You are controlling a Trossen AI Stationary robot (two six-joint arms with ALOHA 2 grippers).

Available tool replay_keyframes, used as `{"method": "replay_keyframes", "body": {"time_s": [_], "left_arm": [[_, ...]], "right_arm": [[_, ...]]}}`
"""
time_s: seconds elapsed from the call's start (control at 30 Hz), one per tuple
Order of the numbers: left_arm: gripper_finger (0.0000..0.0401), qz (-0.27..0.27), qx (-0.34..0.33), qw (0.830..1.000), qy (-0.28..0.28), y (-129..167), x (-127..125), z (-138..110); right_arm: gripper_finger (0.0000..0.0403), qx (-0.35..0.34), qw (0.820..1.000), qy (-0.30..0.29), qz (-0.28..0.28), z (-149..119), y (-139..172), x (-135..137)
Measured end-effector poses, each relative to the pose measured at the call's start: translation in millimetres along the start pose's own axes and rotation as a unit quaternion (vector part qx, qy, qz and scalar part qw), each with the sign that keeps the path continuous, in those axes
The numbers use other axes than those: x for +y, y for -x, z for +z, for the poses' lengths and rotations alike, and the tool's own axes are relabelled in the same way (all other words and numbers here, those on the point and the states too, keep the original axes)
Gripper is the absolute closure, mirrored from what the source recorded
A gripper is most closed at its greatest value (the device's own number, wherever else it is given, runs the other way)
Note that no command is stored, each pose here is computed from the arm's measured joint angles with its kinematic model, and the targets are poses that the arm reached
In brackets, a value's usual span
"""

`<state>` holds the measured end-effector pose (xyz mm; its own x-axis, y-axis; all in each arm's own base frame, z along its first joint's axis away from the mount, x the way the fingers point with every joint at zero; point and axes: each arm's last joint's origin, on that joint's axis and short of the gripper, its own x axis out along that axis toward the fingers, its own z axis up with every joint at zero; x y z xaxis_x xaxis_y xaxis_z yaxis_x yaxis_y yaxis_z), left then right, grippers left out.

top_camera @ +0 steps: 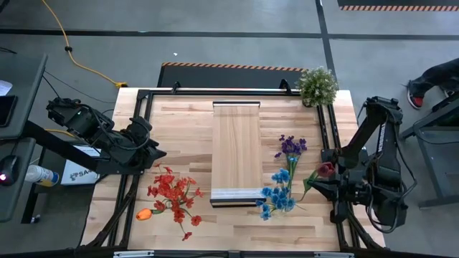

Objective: Pick and place flowers into a vace then onto a shelf
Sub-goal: Put the red flower into the right transparent vase

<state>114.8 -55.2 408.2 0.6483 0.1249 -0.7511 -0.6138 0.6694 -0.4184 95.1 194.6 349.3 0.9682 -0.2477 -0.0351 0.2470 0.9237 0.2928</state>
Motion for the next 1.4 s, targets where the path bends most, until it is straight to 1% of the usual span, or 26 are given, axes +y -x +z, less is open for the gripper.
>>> {"method": "replay_keyframes", "body": {"time_s": [0.4, 0.6, 0.87, 1.03, 1.2, 1.4], "left_arm": [[0.0082, 0.000, 0.000, 1.000, 0.000, 0, 0, 0], [0.0080, 0.000, -0.001, 1.000, 0.000, 0, 0, 0], [0.0080, 0.001, -0.002, 1.000, 0.000, 0, 0, 0], [0.0082, 0.000, -0.002, 1.000, 0.000, 0, 0, 0], [0.0080, 0.000, -0.002, 1.000, 0.000, 0, 0, 0], [0.0082, 0.000, -0.002, 1.000, 0.000, 0, 0, 0]], "right_arm": [[0.0403, 0.009, 1.000, 0.011, 0.000, -4, -3, -2], [0.0403, 0.045, 0.999, 0.009, -0.003, -10, -17, -9], [0.0403, 0.068, 0.998, 0.014, -0.012, -13, -25, -14], [0.0402, 0.070, 0.997, 0.021, -0.015, -18, -27, -12], [0.0402, 0.084, 0.996, 0.017, -0.010, -24, -28, -8], [0.0402, 0.092, 0.996, 0.011, -0.005, -26, -28, -7]]}}
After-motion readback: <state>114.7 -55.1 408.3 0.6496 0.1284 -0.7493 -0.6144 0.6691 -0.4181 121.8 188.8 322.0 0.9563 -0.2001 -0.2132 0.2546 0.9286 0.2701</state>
